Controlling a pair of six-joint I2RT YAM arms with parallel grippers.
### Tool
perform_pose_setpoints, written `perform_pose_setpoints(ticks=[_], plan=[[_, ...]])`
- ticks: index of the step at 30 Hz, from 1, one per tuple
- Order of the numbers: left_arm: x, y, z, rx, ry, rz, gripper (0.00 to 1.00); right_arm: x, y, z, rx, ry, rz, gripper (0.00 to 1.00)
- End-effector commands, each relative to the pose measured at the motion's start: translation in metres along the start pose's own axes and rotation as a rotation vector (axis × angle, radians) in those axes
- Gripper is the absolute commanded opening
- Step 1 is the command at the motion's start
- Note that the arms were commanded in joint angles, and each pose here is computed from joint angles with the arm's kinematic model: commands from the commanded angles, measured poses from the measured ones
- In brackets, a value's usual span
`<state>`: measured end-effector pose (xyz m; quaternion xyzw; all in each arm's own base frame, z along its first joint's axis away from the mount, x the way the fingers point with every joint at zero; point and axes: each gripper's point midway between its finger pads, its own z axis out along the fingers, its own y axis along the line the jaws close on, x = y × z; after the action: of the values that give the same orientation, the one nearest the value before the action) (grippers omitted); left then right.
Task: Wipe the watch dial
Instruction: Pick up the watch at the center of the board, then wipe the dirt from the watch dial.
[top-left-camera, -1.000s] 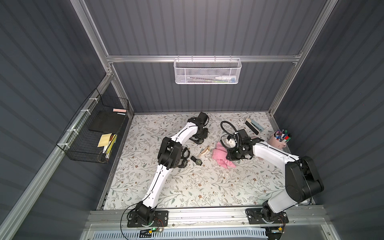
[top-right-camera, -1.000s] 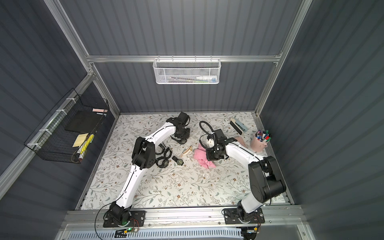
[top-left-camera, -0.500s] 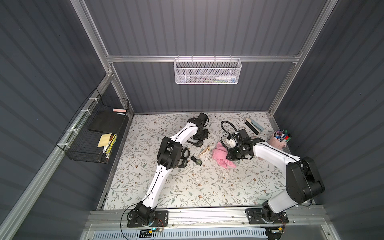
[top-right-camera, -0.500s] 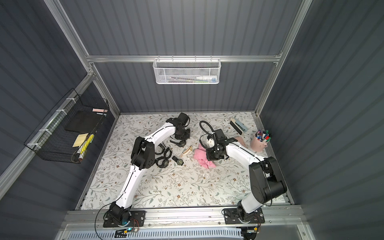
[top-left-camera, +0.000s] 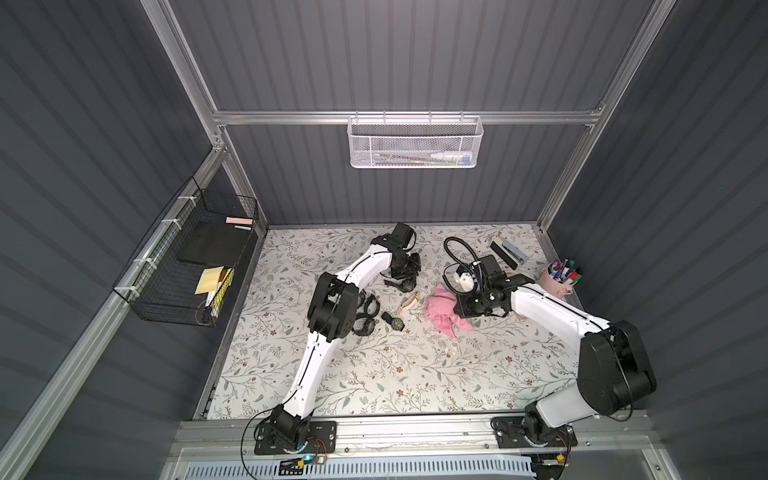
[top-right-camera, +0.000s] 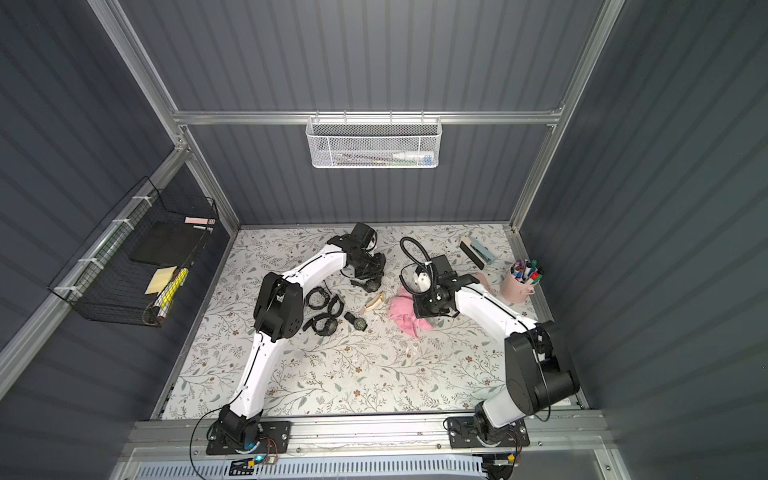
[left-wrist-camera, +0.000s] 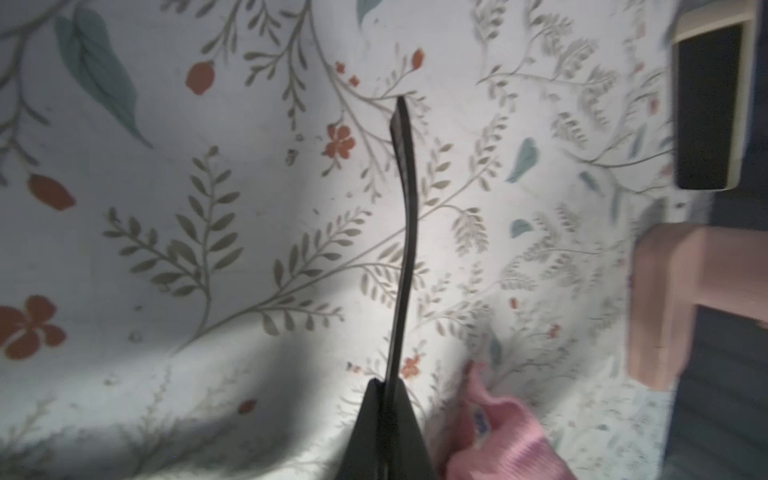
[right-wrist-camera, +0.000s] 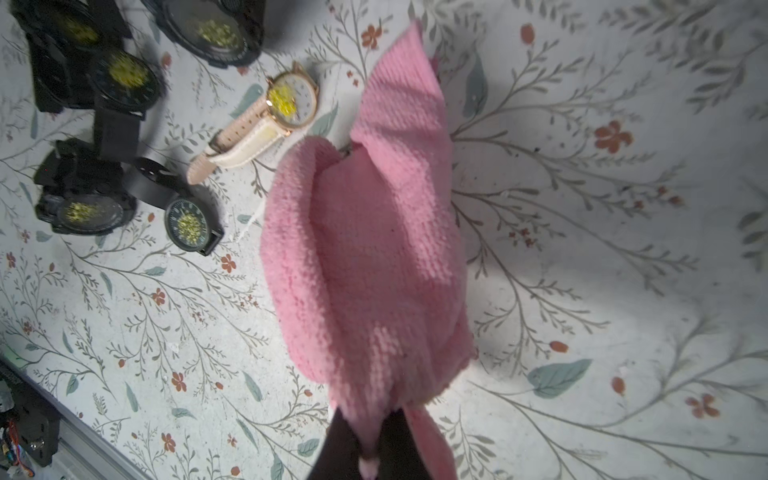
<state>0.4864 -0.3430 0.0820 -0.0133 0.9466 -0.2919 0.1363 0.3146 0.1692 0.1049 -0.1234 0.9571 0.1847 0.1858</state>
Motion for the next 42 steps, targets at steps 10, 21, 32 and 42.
perform_pose_setpoints(ticks=[10,21,32,42], plan=[[-0.051,-0.122,-0.118,0.499,-0.333,-0.163,0.00,-0.068,0.049,-0.062,-0.181,-0.296,-0.049,0.07],[-0.037,-0.158,-0.143,0.606,-0.433,-0.179,0.00,-0.113,0.090,-0.091,-0.248,-0.484,-0.095,0.01],[-0.019,-0.163,-0.146,0.636,-0.412,-0.194,0.00,-0.142,0.058,-0.074,-0.092,-0.564,0.023,0.00],[-0.018,-0.173,-0.153,0.674,-0.393,-0.191,0.00,-0.131,0.032,-0.063,-0.002,-0.597,0.077,0.00]])
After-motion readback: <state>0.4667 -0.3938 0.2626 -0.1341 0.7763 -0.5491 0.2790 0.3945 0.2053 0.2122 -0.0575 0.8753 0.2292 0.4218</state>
